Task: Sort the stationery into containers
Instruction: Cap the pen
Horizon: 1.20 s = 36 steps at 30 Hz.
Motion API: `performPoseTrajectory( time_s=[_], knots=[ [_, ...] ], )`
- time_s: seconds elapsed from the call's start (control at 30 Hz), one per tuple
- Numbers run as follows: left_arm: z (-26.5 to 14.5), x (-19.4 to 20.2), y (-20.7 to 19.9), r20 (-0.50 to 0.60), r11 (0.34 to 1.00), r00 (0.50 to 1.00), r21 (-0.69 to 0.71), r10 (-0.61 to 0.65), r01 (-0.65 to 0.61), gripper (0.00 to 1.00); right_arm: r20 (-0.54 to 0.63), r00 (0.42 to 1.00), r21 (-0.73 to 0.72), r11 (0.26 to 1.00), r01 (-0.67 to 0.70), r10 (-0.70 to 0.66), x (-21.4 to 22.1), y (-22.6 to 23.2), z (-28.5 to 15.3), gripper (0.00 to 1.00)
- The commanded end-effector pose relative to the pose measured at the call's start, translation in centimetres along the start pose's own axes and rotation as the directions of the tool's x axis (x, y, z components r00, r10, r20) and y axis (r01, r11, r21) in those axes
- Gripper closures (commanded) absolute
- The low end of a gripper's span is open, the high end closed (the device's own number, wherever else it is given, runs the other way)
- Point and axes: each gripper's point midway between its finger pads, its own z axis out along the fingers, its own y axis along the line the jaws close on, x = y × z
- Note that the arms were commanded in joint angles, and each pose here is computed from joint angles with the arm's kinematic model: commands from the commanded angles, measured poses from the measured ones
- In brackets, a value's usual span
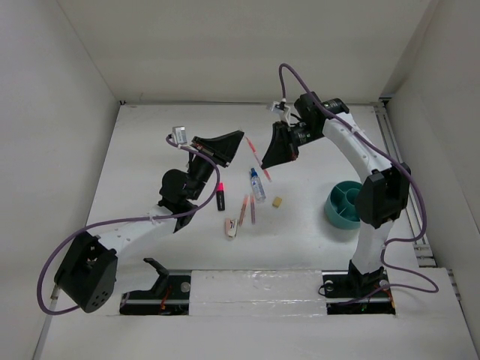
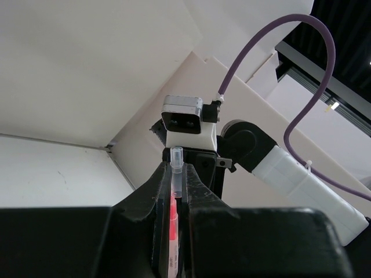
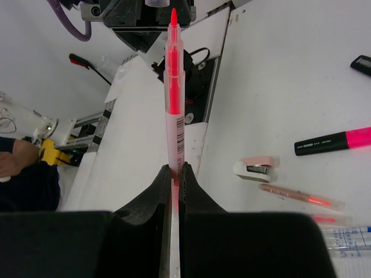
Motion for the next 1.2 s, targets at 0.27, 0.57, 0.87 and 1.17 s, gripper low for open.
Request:
performPoseTrajectory(
  time_s=[0.27, 0.57, 0.87, 1.17],
  knots=[
    [0.7, -1.2, -1.9, 0.054, 0.997, 0.998, 0.081, -0.024, 0.020, 1.00, 0.105, 0.989, -0.094, 0.989, 0.110, -0.100, -2.6, 3.6, -0.2, 1.00],
    [1.1, -1.8, -2.3, 0.070, 0.997, 0.998, 0.080, -0.006, 0.000, 1.00, 0.099, 0.989, -0.086, 0.989, 0.118, -0.110, -2.3, 3.3, -0.2, 1.00],
    [1.5, -2.3, -2.4, 0.087, 0.997, 0.996, 0.079, 0.012, -0.019, 1.00, 0.087, 0.989, -0.071, 0.990, 0.125, -0.119, -1.9, 3.2, -0.2, 1.00],
    [1.7, -2.5, -2.7, 0.093, 0.996, 0.996, 0.086, 0.011, -0.019, 1.00, 0.087, 0.989, -0.071, 0.990, 0.123, -0.117, -1.8, 3.4, -0.2, 1.00]
  ],
)
